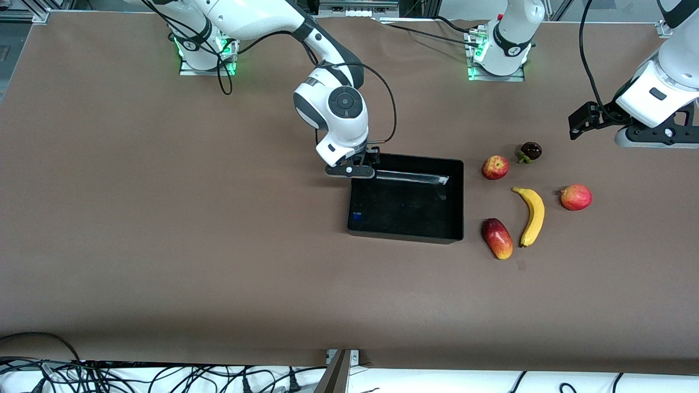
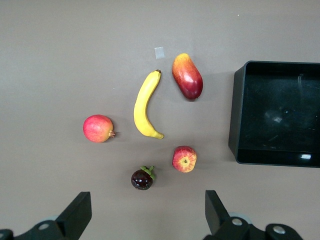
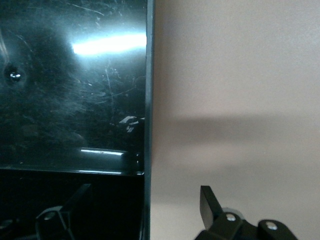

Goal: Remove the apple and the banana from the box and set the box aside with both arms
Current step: 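Lower the right gripper and close it on the tray rim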

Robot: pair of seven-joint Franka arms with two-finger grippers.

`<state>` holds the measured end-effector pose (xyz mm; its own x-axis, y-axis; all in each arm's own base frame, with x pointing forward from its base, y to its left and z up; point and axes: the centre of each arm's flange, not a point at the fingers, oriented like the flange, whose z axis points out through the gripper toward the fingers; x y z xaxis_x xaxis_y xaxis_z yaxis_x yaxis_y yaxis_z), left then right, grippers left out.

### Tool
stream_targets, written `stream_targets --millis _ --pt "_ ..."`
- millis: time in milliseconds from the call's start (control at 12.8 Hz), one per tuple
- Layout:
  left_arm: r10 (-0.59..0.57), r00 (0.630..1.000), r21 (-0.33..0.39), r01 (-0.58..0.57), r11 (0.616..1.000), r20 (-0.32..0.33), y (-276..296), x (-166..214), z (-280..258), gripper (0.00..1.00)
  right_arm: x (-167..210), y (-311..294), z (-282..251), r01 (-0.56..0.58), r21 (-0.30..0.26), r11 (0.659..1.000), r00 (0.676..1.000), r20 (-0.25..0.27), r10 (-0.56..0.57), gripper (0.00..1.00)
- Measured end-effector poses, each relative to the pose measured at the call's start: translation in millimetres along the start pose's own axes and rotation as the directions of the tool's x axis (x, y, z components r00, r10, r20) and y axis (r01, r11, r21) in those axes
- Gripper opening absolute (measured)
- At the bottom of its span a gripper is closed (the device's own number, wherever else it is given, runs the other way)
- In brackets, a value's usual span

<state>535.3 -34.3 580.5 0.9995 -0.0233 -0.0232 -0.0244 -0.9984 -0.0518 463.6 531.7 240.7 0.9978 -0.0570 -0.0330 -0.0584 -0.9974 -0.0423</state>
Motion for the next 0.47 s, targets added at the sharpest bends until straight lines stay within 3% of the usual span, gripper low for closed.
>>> stream_targets --millis 467 --pt "0.006 1.000 0.000 -0.006 1.000 -0.002 3 0 -1 1.00 17 12 5 0.007 -0.017 1.000 1.000 -0.019 -0.007 0.23"
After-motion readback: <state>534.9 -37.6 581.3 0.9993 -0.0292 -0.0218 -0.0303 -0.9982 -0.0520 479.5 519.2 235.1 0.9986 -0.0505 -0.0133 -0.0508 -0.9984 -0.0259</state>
